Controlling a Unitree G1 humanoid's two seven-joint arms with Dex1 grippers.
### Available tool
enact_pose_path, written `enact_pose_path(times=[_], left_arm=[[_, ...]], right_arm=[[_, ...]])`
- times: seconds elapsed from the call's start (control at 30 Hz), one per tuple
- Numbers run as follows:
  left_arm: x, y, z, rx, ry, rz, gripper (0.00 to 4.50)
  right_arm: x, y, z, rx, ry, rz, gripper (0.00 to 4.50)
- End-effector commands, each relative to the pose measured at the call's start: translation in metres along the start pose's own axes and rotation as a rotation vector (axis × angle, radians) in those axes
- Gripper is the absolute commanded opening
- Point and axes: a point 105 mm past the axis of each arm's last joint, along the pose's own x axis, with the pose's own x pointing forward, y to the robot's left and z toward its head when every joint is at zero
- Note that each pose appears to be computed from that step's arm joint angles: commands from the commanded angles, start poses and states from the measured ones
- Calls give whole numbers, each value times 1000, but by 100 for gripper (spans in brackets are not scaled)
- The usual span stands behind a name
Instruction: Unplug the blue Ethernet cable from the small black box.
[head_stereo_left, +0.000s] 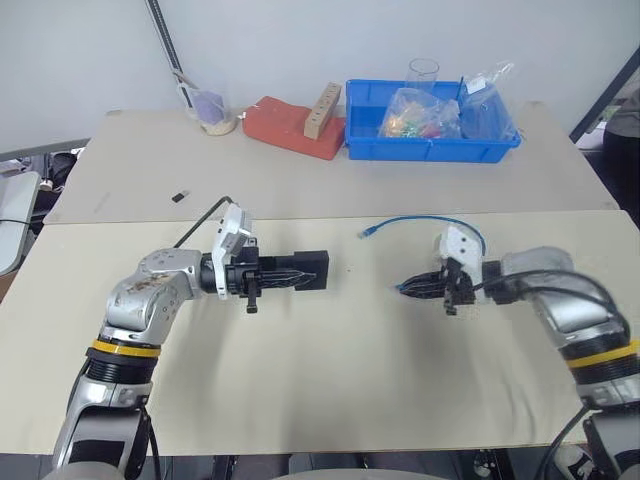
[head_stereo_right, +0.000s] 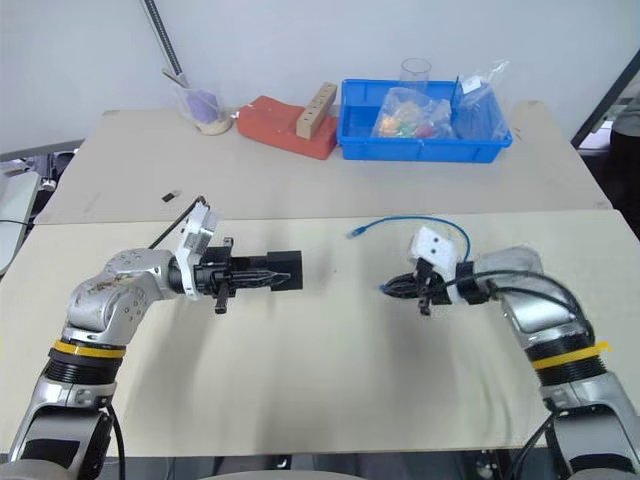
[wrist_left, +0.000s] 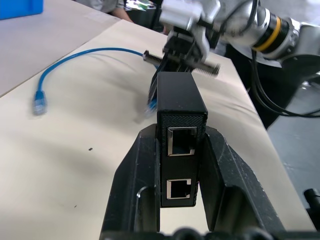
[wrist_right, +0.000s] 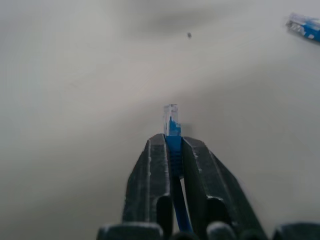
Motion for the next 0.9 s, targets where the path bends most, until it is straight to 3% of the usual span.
enact_pose_path(times=[0.03, 0.17, 0.27, 0.47, 0.67, 0.83, 0.9], left_arm=[[0, -1, 9, 69, -20, 26, 55], [-4, 4, 7, 86, -24, 90, 55], [-12, 25, 6, 127, -77, 284, 55], [-31, 62, -19, 209, -127, 662, 55], [-30, 81, -45, 252, -124, 834, 55], [-18, 93, -56, 194, -174, 908, 55], [-18, 95, -57, 171, -193, 921, 157]], right_arm=[[-8, -5, 3, -74, -14, -48, 206], [-17, 2, 14, -84, -61, -20, 337], [-30, 16, 61, -59, -221, -22, 436], [-38, 31, 126, 4, -435, -117, 444], [-31, 33, 130, 22, -440, -178, 444], [-27, 30, 123, 20, -404, -219, 444], [-27, 29, 123, 22, -404, -225, 450]])
